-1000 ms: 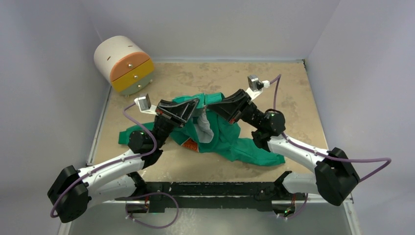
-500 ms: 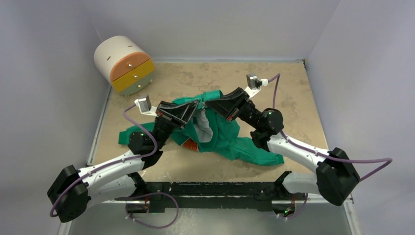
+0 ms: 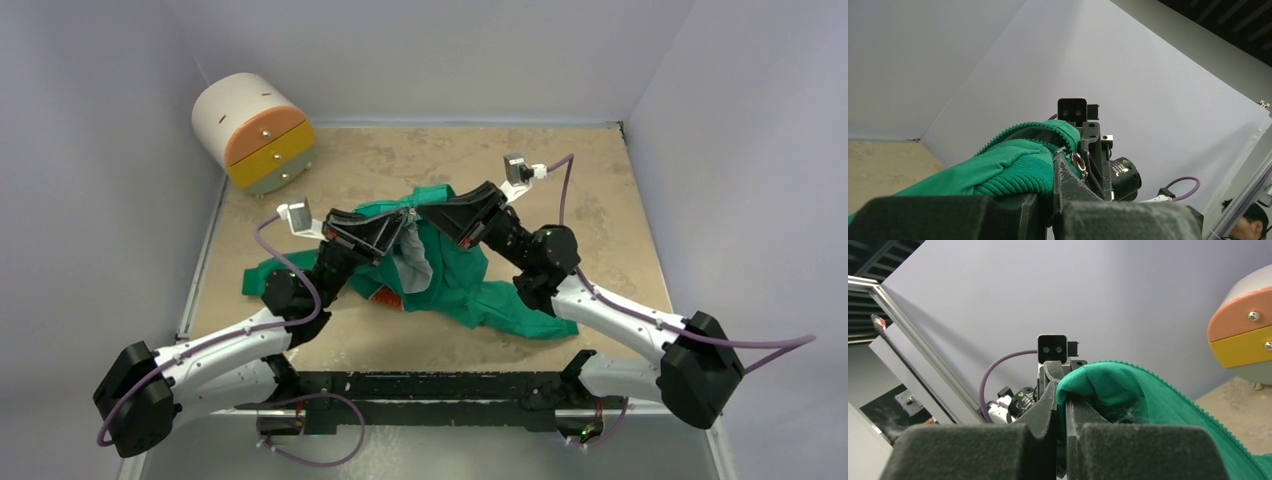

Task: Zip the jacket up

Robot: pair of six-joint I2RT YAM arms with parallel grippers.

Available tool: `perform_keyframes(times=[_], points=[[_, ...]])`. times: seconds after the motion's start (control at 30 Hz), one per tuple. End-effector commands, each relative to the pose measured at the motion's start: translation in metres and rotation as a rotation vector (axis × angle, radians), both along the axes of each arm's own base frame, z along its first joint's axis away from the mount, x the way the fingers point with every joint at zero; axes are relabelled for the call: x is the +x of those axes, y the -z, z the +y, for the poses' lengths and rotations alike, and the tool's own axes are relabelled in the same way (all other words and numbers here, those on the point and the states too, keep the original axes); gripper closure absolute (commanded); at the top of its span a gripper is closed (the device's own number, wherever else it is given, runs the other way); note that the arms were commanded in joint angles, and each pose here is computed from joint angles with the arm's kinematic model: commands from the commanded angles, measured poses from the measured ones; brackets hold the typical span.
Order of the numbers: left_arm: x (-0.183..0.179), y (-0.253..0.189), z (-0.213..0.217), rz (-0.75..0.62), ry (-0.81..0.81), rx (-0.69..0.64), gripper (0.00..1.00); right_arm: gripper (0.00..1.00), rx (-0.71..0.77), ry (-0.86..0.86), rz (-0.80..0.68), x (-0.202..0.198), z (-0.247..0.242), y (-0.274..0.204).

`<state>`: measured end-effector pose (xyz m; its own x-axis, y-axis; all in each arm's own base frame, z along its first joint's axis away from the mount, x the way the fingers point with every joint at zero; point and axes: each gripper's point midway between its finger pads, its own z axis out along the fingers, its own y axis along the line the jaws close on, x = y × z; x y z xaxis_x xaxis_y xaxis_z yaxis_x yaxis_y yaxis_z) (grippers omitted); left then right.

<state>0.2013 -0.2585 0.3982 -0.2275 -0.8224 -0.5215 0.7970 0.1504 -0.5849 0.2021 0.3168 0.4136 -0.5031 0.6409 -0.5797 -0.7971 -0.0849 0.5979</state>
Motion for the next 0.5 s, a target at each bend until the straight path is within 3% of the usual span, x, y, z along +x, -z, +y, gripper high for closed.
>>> perform_keyframes(times=[0.0,0.47], points=[[-0.015,-0.011,-0.005,-0.073,0.013,0.042,1.0,1.0,0.1,0.094,-0.048,0.001,-0.017,-0.045],[-0.026,-0.005,-0.003,-0.094,0.023,0.058,1.0,1.0,-0.059,0.269,0.262,0.046,-0.011,-0.006]])
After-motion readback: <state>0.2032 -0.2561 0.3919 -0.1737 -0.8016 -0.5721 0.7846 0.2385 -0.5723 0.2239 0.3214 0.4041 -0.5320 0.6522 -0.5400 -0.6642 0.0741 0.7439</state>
